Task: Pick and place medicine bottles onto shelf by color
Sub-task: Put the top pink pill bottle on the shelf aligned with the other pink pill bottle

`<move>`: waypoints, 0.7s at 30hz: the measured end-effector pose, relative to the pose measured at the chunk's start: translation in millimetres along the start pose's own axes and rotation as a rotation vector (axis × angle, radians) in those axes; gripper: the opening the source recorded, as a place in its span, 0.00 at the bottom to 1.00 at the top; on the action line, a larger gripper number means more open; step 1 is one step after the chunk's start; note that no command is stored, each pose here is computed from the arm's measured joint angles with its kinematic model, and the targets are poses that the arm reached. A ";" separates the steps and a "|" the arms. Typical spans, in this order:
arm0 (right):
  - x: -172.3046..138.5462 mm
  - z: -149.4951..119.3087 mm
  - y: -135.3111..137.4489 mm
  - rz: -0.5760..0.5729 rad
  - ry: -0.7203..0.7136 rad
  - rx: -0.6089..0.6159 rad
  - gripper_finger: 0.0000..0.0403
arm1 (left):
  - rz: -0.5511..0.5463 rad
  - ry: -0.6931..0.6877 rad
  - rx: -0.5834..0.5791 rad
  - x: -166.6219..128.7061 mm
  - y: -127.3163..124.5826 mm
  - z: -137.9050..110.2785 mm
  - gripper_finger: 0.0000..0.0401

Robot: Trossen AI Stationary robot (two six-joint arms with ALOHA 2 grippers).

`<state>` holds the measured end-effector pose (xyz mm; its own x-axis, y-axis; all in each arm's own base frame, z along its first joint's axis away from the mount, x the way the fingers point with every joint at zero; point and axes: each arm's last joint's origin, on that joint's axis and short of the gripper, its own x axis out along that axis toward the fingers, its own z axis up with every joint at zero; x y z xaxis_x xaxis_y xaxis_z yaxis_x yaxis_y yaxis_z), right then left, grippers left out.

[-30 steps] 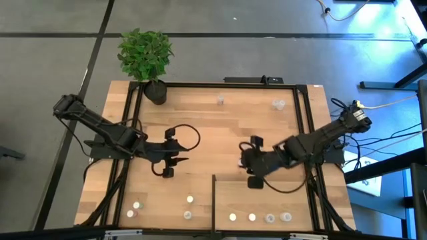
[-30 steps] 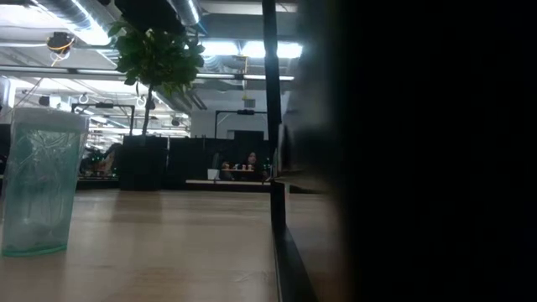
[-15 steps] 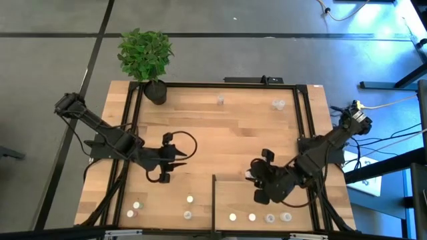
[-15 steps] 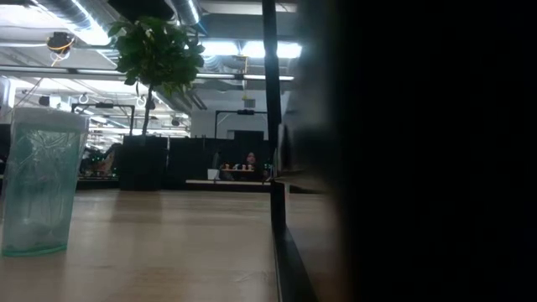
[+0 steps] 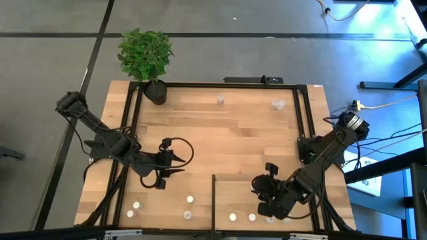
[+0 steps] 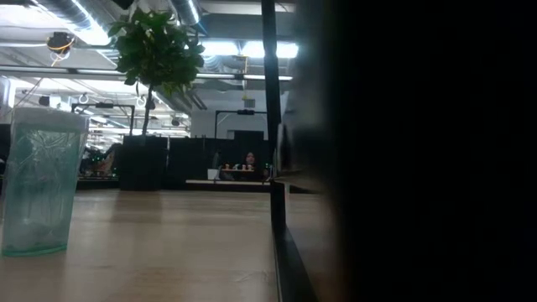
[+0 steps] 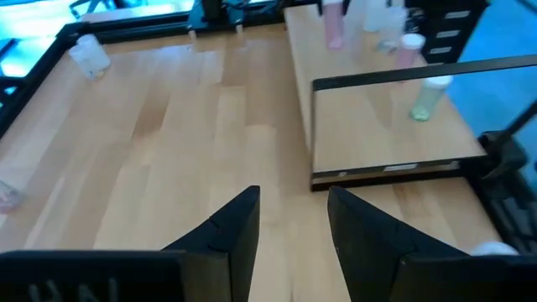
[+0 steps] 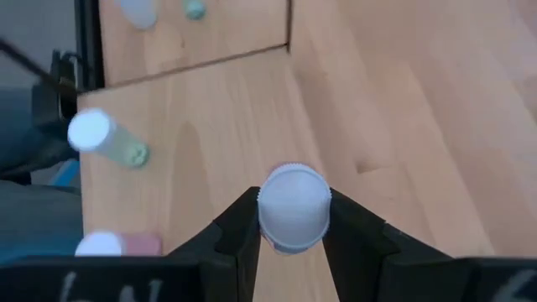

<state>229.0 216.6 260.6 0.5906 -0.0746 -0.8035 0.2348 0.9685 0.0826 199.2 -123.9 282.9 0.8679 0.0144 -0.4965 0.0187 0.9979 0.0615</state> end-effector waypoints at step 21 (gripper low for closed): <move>30.9 -30.5 32.5 0.043 0.024 -0.159 0.28 | -0.073 -0.083 -0.034 -6.4 -12.8 6.3 0.34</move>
<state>231.3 253.0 220.5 0.5781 -0.0282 -0.8155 0.0829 0.9963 0.0243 196.4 -137.2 290.7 0.9032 -0.0626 -0.4247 0.0679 0.9977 -0.0027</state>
